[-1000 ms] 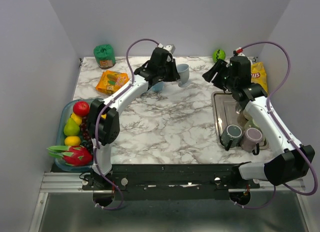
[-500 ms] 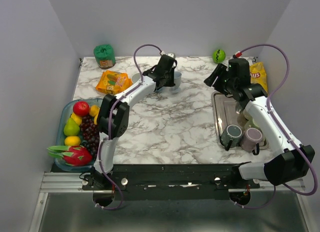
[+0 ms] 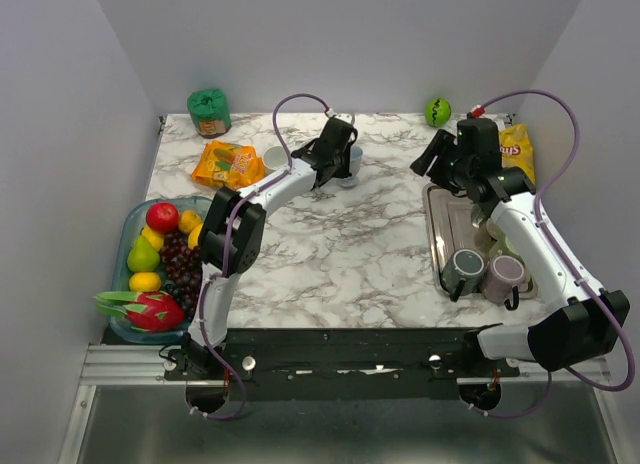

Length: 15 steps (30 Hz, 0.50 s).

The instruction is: Turn the mug right side up

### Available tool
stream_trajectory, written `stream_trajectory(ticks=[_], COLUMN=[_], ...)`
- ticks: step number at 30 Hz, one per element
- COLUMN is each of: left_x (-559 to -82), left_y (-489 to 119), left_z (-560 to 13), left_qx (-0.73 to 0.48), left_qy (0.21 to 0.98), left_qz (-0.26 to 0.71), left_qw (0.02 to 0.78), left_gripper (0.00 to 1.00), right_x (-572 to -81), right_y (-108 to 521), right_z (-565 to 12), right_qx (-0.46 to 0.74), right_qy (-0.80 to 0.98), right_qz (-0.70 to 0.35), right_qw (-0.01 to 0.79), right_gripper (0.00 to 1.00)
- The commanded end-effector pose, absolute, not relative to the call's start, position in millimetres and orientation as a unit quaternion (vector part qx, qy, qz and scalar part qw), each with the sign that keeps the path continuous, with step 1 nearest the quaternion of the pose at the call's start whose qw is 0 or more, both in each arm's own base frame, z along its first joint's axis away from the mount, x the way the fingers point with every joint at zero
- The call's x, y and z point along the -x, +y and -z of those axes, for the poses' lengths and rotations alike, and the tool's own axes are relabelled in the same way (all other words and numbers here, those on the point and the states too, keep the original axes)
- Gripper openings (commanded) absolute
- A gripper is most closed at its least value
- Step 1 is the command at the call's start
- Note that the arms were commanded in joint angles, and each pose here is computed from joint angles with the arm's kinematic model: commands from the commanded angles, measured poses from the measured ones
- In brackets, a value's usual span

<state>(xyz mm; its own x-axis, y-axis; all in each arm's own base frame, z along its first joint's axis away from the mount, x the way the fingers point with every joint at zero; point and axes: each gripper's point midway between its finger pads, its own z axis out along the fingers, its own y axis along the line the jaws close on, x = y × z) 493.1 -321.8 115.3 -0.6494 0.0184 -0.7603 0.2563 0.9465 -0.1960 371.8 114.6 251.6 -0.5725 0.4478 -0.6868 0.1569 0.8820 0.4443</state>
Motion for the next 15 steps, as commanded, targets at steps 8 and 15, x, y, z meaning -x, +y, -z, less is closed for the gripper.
stream_trajectory(ticks=[8, 15], left_x=[-494.7, -488.7], left_y=[-320.7, -325.1], left_z=[-100.6, -110.7], left_qx=[-0.088, -0.093], left_qy=[0.890, 0.884], left_qz=[0.134, 0.150], left_qw=[0.427, 0.432], left_gripper=[0.46, 0.57], right_x=[-339.2, -312.0], right_y=[90.0, 78.4], right_z=[-215.6, -183.8], right_qx=[-0.190, -0.201], right_qy=[0.905, 0.934], right_qz=[-0.107, -0.077], right_qw=[0.366, 0.284], right_gripper=[0.72, 0.75])
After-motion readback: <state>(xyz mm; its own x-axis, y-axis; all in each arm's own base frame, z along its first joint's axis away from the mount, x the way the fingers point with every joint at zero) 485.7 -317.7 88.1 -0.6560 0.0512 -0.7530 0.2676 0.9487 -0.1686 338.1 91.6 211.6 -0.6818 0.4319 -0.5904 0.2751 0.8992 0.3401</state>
